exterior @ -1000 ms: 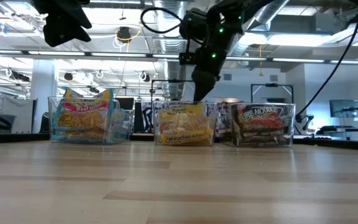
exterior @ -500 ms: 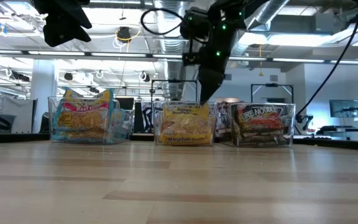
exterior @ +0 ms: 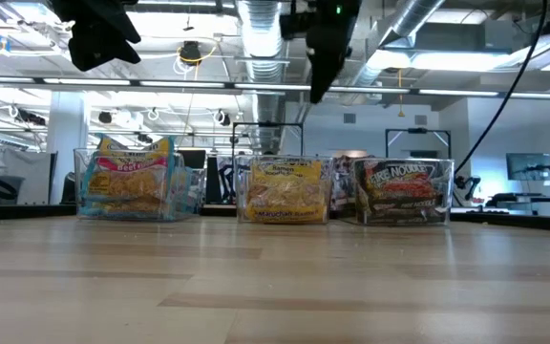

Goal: Sort Maruchan noodles
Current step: Return to Home Position

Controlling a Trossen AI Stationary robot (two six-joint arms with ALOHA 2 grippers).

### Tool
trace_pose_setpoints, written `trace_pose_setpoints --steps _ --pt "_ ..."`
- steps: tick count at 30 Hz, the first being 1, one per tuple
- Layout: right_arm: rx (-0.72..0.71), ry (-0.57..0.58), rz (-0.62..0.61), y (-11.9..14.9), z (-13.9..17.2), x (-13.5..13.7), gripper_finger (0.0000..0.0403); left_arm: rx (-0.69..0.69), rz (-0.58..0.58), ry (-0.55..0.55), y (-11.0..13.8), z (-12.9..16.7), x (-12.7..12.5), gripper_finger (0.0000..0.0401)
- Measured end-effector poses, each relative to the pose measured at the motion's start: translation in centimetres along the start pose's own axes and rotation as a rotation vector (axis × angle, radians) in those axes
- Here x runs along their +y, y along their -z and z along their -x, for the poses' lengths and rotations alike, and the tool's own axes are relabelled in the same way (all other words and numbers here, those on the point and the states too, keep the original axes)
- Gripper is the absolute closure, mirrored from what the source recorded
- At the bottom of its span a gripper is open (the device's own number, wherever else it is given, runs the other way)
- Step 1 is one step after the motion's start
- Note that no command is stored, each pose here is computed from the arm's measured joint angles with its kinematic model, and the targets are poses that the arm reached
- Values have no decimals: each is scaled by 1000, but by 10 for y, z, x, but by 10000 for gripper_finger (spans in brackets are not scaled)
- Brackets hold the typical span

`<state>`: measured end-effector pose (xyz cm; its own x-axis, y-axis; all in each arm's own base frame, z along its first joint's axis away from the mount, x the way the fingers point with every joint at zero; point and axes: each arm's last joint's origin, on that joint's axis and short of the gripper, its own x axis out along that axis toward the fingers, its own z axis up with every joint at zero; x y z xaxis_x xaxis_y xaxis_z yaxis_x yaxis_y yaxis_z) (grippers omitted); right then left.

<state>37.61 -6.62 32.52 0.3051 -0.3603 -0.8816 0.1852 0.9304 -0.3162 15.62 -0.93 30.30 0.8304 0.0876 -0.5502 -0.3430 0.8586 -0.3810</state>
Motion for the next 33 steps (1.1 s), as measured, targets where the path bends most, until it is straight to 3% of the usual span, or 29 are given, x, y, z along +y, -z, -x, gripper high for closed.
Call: trace_pose_setpoints --steps 8,17,23,33 --pt "-122 -27 49 9 57 11 276 -40 -14 57 -1 13 1 266" --pt "-344 -65 -63 53 131 4 276 -179 -56 136 -2 49 7 266" --pt "-548 -112 -97 94 139 16 276 -248 -100 164 -2 63 10 266" --pt "-724 -220 -168 160 110 30 276 -262 -181 157 -2 62 10 266"
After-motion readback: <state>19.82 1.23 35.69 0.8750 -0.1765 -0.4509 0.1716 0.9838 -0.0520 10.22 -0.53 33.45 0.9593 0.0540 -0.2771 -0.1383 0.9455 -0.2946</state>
